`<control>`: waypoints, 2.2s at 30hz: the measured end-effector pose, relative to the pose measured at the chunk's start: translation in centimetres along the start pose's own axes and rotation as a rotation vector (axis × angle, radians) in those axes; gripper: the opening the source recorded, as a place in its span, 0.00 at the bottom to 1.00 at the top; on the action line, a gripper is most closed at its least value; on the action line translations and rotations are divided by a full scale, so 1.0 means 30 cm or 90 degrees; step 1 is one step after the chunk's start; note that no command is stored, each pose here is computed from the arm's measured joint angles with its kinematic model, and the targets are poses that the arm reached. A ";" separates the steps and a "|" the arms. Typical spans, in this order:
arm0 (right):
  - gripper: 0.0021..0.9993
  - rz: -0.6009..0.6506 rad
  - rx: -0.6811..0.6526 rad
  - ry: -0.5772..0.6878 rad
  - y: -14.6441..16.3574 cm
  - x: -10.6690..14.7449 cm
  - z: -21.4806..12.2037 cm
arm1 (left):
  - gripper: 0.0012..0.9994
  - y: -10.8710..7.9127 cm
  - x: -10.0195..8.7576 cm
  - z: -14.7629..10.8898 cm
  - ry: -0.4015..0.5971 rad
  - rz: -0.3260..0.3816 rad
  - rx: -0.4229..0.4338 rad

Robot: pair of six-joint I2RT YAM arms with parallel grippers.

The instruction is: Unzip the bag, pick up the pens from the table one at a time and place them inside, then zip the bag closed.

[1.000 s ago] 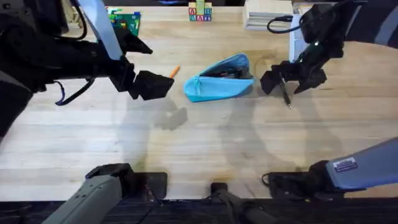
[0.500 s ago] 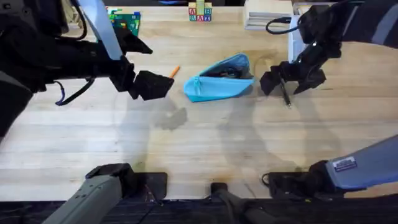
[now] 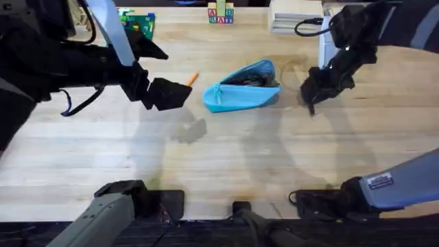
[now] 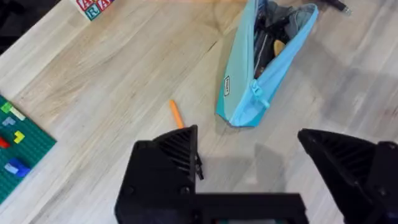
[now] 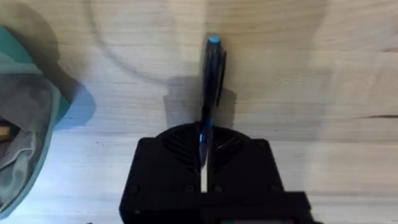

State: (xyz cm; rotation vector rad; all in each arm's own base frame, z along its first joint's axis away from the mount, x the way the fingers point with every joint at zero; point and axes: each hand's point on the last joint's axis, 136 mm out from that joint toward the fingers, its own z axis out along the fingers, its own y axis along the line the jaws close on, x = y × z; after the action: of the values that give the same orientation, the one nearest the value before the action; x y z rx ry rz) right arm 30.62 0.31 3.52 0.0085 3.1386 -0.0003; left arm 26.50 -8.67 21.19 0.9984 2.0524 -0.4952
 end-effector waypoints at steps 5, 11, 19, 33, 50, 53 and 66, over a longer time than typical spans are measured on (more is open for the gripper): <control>0.04 0.002 -0.003 -0.001 0.003 -0.002 -0.002 | 1.00 0.000 0.000 0.000 0.000 0.000 0.000; 0.03 0.002 -0.003 0.000 0.003 -0.001 -0.002 | 1.00 0.000 0.000 0.000 0.000 0.000 0.000; 0.03 -0.013 -0.003 0.012 0.003 0.003 -0.007 | 1.00 0.000 0.000 0.000 0.000 0.000 0.000; 0.03 -0.060 0.000 -0.084 0.005 -0.171 -0.361 | 1.00 0.000 0.000 0.000 0.000 0.000 0.000; 0.03 -0.260 0.007 -0.337 0.141 -0.066 -0.784 | 1.00 0.000 0.000 0.000 0.000 0.000 0.000; 0.03 -0.357 -0.019 -0.341 0.203 -0.056 -0.783 | 1.00 0.000 0.000 0.000 0.000 0.000 0.000; 0.03 -0.685 -0.127 -0.355 0.372 -0.053 -0.728 | 1.00 0.000 0.000 0.000 0.000 0.000 0.000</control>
State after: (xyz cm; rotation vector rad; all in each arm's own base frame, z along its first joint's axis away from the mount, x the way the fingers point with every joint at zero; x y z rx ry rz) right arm 32.21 11.47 25.38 -1.3589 2.2134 0.2491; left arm 26.49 -8.67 21.19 0.9984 2.0523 -0.4951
